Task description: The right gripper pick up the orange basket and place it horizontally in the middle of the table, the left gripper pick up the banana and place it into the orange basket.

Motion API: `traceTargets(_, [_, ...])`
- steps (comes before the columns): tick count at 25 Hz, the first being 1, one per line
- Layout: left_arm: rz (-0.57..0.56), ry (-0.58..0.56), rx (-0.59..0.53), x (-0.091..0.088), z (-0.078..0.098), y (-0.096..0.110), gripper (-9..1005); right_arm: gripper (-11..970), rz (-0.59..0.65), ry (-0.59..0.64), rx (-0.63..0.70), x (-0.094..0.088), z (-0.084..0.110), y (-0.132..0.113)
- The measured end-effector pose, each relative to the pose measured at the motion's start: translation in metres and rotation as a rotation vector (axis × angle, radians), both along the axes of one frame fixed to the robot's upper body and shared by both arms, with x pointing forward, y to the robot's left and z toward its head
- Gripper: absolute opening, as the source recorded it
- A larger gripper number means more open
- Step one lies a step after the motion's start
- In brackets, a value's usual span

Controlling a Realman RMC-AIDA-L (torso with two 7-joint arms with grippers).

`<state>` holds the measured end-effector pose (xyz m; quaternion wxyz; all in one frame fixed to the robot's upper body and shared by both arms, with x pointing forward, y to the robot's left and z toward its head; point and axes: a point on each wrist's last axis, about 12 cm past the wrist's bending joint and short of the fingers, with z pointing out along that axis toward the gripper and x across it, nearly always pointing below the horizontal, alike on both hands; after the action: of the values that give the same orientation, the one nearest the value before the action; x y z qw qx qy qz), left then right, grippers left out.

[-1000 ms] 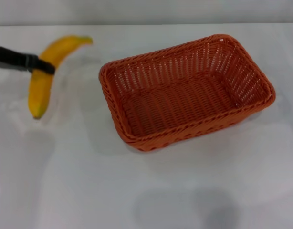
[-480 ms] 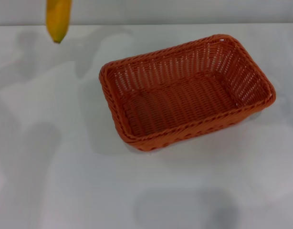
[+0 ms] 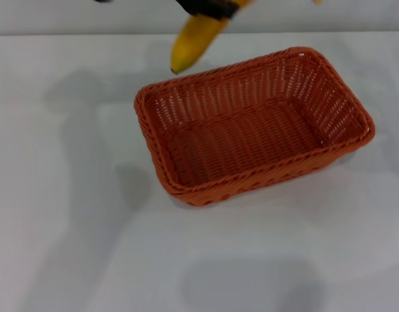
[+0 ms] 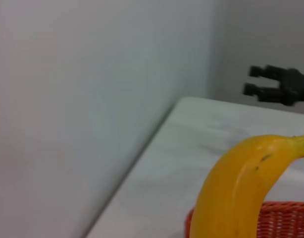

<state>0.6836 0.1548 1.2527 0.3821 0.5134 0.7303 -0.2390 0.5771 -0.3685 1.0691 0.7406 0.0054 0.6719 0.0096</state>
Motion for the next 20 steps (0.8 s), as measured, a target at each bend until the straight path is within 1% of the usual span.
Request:
traceTargets(2, [-0.037,0.012,0.043,-0.001,-0.009,-0.018,510,869,0.000,0.000,0.001,0.000,0.000,0.000])
traceTargets(4, [-0.059,0.026,0.064,-0.001,-0.018,-0.029,510,869,-0.001,0.000,0.002,-0.001,-0.001,0.000])
traceTargets(7, [-0.071,0.032,0.076,-0.002,-0.031,-0.039,511,869,-0.004,0.003,0.003,-0.004,-0.002,-0.002])
traceTargets(10, [-0.080,0.044,0.087,-0.004,-0.038,-0.041,512,869,-0.006,0.005,0.004,-0.004,-0.003,-0.002])
traceTargets(15, [-0.122,0.075,0.087,-0.010,-0.044,-0.041,514,869,-0.011,0.003,0.007,-0.005,-0.003,-0.003])
traceTargets(17, [-0.140,0.083,0.085,-0.013,-0.045,-0.039,577,869,-0.013,0.001,0.009,-0.005,-0.003,-0.003])
traceTargets(20, [-0.120,0.077,0.064,-0.012,-0.045,-0.034,672,869,-0.014,0.001,0.010,-0.006,-0.003,-0.004])
